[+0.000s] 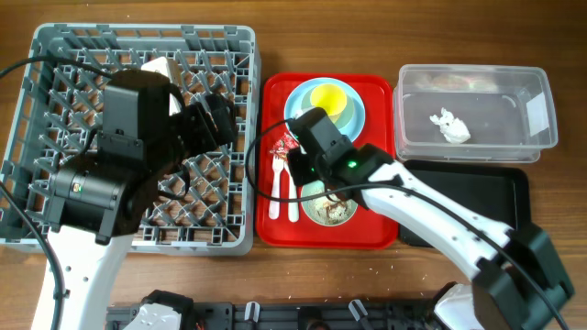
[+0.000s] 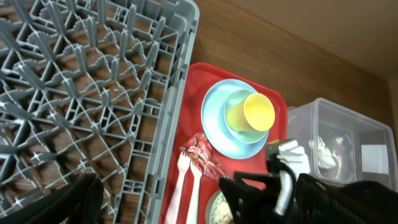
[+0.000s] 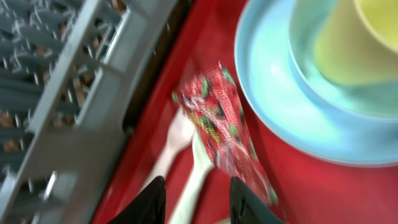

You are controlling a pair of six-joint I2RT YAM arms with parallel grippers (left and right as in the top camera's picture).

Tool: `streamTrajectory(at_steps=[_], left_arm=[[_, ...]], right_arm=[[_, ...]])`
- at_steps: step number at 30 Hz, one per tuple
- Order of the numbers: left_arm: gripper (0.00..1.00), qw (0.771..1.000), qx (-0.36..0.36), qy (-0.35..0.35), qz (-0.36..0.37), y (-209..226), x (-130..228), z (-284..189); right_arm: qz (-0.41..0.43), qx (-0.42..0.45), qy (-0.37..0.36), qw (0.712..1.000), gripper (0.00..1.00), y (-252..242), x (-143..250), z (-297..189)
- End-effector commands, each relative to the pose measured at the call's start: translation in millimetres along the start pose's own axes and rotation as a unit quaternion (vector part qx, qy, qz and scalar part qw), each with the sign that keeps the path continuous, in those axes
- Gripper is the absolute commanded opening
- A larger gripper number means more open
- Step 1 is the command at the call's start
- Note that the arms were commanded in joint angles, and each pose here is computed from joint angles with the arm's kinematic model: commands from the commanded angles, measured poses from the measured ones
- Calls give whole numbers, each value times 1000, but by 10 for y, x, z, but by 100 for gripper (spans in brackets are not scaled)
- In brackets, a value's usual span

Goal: Sort waste into correct bins and load items into the dishwasher rack
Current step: 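Reach the right gripper to the red Apollo wrapper and grasp it, then carry the red wrapper to the clear bin and release it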

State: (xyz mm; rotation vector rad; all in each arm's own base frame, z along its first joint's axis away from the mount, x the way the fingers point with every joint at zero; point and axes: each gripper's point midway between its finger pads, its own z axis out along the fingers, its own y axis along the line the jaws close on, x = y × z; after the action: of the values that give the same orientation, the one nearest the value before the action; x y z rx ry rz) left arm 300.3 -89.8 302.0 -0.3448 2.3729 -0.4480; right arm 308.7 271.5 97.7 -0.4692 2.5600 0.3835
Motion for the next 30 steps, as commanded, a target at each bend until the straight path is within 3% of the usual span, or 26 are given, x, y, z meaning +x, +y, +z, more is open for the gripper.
streamTrajectory(at_steps=[1,6,8,16,19,27,30], left_arm=[[100,1000,0,-7,0,11,-27,-29],[100,1000,0,-7,0,11,-27,-29],[100,1000,0,-7,0,11,-27,-29],[100,1000,0,-7,0,11,-27,-29],[100,1000,0,-7,0,11,-27,-29],[100,1000,0,-7,0,11,-27,-29],[100,1000,0,-6,0,11,-27,-28]], right_arm=[[-19,37,-6,999,36,-118,1,232],[-94,90,13,991,41,-326,115,620],[-92,113,-6,989,44,-402,39,684],[-93,89,26,991,39,-355,212,734],[-93,89,28,991,45,-359,223,733],[-90,91,15,992,47,-424,304,801],[-90,90,12,992,34,-418,288,802]])
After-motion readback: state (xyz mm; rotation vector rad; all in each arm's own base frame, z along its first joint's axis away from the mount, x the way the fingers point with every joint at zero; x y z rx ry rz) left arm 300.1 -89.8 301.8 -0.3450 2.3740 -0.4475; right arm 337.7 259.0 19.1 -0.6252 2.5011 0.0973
